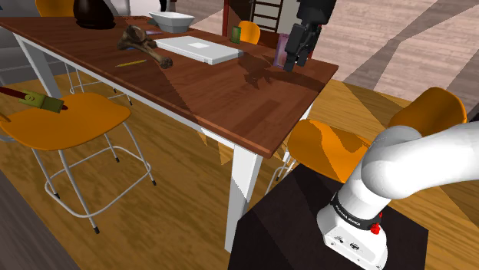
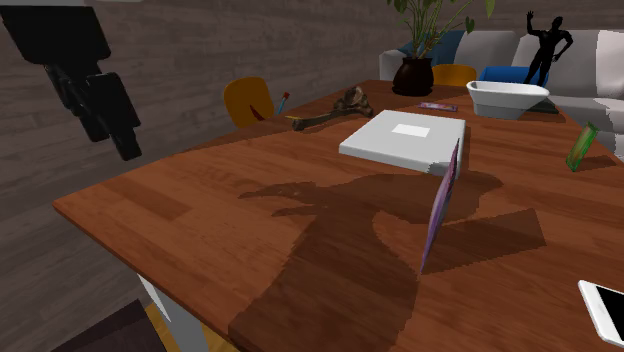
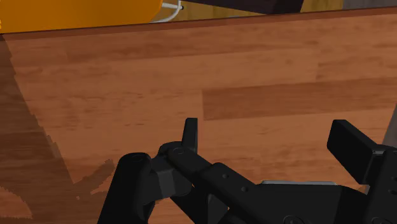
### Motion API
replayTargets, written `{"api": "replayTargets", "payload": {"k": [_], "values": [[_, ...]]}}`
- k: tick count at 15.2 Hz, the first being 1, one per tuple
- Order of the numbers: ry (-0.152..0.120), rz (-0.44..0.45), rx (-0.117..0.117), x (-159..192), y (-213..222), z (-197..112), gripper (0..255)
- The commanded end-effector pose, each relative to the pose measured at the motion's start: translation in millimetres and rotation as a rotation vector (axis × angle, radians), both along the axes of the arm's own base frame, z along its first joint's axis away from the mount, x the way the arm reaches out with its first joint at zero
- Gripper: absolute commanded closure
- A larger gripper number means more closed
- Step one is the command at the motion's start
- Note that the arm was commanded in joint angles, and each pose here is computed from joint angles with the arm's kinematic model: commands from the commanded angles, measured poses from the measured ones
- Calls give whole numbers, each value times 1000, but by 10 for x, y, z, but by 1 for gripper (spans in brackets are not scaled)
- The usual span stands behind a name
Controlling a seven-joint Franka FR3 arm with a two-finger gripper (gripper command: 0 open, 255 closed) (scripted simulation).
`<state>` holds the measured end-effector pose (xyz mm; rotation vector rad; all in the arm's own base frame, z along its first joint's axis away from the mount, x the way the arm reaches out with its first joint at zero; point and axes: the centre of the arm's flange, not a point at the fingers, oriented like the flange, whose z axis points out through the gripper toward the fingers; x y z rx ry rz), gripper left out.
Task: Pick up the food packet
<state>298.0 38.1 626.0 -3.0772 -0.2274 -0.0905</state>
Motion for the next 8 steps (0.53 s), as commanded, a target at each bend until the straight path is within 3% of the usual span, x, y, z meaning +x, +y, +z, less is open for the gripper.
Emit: {"api": "replayTargets", "payload": {"k": [1, 8], "values": [[0, 0, 0, 0, 0, 0, 0], [8, 8, -12, 479, -778, 62, 0]]}}
